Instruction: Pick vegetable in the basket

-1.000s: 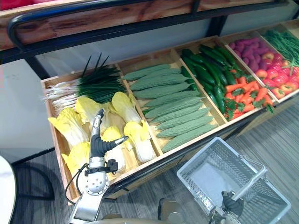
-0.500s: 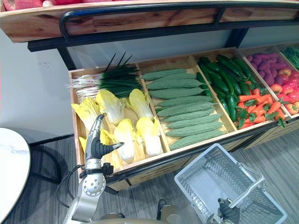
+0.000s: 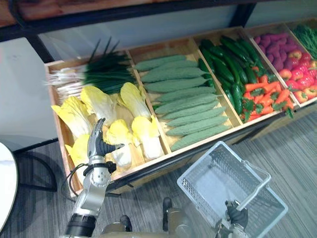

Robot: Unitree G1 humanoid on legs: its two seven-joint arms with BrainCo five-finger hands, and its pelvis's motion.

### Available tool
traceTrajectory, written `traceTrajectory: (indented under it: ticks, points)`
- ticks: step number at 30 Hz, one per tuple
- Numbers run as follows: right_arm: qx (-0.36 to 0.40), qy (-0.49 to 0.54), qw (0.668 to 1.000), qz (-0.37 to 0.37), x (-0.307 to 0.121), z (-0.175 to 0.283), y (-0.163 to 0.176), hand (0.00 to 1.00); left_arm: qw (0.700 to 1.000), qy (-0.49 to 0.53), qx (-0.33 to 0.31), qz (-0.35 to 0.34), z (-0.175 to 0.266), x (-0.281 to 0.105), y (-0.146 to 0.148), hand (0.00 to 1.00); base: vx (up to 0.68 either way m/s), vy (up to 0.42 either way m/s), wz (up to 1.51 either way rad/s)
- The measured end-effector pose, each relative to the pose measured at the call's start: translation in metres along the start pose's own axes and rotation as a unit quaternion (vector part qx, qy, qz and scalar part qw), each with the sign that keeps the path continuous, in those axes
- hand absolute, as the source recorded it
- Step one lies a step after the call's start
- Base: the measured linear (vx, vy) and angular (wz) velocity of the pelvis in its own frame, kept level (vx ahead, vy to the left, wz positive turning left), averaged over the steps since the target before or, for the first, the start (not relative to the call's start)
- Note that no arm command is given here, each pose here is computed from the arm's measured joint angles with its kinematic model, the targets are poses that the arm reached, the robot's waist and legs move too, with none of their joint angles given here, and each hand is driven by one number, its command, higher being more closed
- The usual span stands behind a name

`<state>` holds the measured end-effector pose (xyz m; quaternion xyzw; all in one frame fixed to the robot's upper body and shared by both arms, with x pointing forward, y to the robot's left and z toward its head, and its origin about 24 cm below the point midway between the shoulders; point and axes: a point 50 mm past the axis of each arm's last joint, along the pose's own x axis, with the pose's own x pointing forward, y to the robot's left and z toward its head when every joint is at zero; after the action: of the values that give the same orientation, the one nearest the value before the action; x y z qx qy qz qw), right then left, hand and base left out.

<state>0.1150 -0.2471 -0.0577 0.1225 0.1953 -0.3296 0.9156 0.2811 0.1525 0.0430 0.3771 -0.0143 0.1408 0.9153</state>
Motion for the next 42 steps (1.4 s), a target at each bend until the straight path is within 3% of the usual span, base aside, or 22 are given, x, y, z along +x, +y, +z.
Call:
traceTrajectory:
  ticks: [3, 4, 18, 27, 34, 42]
  points:
    - [0.005, -0.015, 1.000, 0.007, 0.003, 0.007, 0.005, 1.00, 1.000, -0.007, -0.004, -0.001, 0.007, 0.015, -0.001, 0.00, 0.00, -0.030, -0.05]
    - [0.005, -0.017, 1.000, 0.007, 0.003, 0.008, 0.005, 1.00, 1.000, -0.009, -0.006, -0.001, 0.009, 0.020, 0.000, 1.00, 0.00, 0.000, 0.00]
    - [0.020, -0.036, 0.999, 0.010, 0.010, 0.018, 0.012, 1.00, 1.000, 0.015, -0.016, -0.001, 0.008, 0.041, 0.003, 1.00, 0.00, 0.001, -0.05]
    - [0.025, -0.047, 0.999, -0.004, 0.013, 0.023, 0.006, 1.00, 0.998, 0.032, -0.043, 0.029, -0.010, 0.017, 0.022, 1.00, 0.00, -0.001, 0.00]
    - [0.025, -0.043, 0.999, -0.020, 0.013, 0.021, -0.002, 1.00, 0.991, -0.009, -0.102, 0.090, 0.002, -0.006, 0.045, 1.00, 0.00, 0.005, 0.06]
    - [0.019, -0.008, 0.998, -0.052, 0.011, 0.004, -0.018, 1.00, 0.975, -0.056, -0.172, 0.131, 0.023, -0.024, 0.050, 1.00, 0.01, -0.007, 0.07]
